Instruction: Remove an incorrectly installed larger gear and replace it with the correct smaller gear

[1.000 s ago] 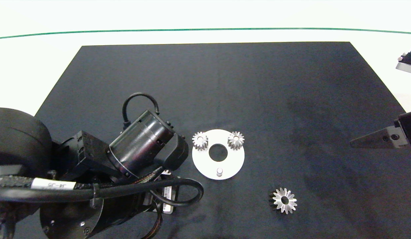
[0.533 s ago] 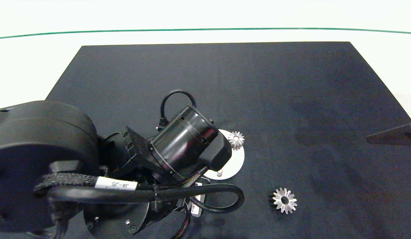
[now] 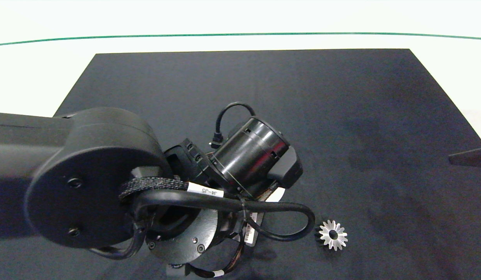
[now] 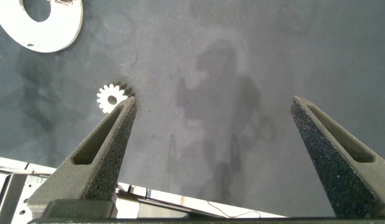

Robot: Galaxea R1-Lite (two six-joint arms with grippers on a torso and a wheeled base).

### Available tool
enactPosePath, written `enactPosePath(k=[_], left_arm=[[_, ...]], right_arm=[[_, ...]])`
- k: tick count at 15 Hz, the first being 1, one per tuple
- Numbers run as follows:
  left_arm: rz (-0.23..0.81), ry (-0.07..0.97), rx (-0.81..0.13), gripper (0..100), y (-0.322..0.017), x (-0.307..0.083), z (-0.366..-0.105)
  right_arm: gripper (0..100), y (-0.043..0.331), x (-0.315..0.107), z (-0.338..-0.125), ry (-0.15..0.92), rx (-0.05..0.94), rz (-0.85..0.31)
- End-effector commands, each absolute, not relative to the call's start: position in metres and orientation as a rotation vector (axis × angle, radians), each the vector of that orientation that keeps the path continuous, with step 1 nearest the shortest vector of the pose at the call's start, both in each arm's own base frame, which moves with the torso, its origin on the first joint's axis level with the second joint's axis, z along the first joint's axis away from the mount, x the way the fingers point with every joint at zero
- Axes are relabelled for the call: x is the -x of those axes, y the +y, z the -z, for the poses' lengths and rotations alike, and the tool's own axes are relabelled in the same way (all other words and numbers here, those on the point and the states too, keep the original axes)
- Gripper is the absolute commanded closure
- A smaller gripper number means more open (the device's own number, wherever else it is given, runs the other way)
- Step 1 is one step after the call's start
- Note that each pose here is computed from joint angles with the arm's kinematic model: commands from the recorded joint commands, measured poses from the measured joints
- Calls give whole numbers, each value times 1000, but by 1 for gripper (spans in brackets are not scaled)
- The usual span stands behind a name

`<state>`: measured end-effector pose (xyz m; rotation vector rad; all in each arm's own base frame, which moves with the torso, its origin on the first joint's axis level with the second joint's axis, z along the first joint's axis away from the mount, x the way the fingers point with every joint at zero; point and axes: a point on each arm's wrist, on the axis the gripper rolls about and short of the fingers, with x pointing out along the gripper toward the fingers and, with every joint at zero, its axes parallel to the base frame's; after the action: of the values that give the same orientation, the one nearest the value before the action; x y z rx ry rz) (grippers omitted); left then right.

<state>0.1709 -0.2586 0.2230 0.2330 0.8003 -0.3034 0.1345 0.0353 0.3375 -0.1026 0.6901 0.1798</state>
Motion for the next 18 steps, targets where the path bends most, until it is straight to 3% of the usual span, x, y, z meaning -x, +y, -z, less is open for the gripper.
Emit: enactPosePath(k=[1, 18], left_arm=[[308, 806, -262, 100, -272, -177, -220], [319, 798, -259, 100, -303, -193, -213]], right_arm=[[0, 33, -127, -340, 675, 101, -180], [0, 33, -127, -340, 673, 103, -181]])
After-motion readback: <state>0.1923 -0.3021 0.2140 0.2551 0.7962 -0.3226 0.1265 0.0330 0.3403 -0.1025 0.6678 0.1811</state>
